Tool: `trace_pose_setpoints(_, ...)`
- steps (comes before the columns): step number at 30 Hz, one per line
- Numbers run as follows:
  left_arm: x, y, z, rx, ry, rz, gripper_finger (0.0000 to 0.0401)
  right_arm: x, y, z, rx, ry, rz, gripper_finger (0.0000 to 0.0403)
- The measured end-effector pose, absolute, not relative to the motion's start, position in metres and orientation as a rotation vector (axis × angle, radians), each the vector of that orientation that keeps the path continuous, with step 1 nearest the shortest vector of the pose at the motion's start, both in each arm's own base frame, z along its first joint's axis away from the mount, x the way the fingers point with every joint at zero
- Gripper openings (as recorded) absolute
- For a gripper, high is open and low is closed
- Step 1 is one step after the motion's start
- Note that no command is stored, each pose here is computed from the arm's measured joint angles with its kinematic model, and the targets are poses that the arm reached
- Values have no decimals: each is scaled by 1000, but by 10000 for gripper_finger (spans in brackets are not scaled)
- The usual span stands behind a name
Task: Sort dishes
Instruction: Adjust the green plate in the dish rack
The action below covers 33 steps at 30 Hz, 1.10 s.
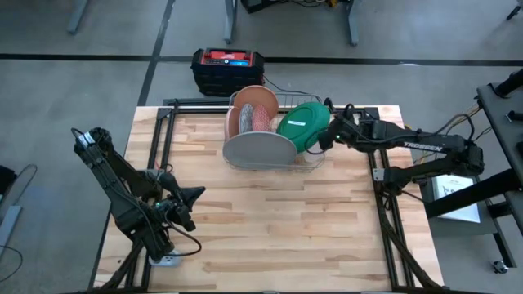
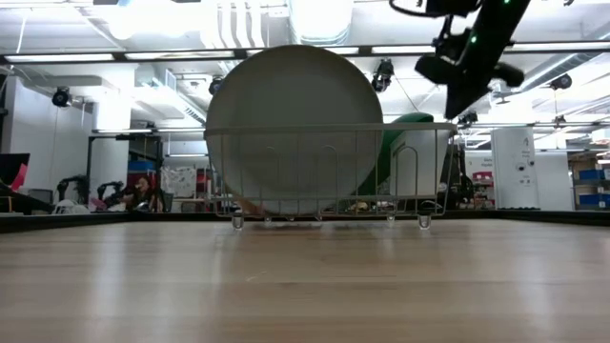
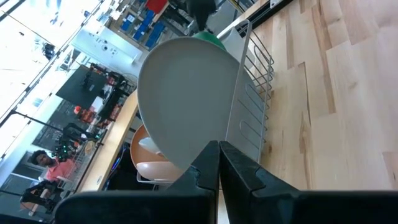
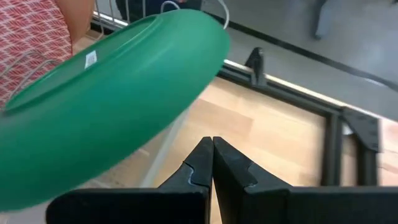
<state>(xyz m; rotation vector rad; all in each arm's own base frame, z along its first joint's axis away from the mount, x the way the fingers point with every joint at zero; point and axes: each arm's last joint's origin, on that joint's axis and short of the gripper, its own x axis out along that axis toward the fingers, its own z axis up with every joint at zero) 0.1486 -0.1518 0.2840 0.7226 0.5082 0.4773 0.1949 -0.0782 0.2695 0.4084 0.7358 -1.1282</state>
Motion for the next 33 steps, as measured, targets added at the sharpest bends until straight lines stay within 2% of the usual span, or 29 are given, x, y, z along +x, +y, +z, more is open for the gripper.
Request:
trace_pose_setpoints(6, 149, -152, 284, 723, 508, 477, 0, 204, -83, 260, 380, 643, -1077, 0)
trace_pose_setpoints(14, 149, -152, 284, 723, 508, 477, 0, 215, -87, 273, 316, 517, -1014, 0)
trace_pose_setpoints(21, 149, -152, 284, 723, 509, 477, 0, 227, -86, 283, 325, 416, -833, 0)
trace_pose_setpoints(33, 149, -152, 284, 724, 509, 477, 0, 239, -89, 287, 229, 376, -744, 0)
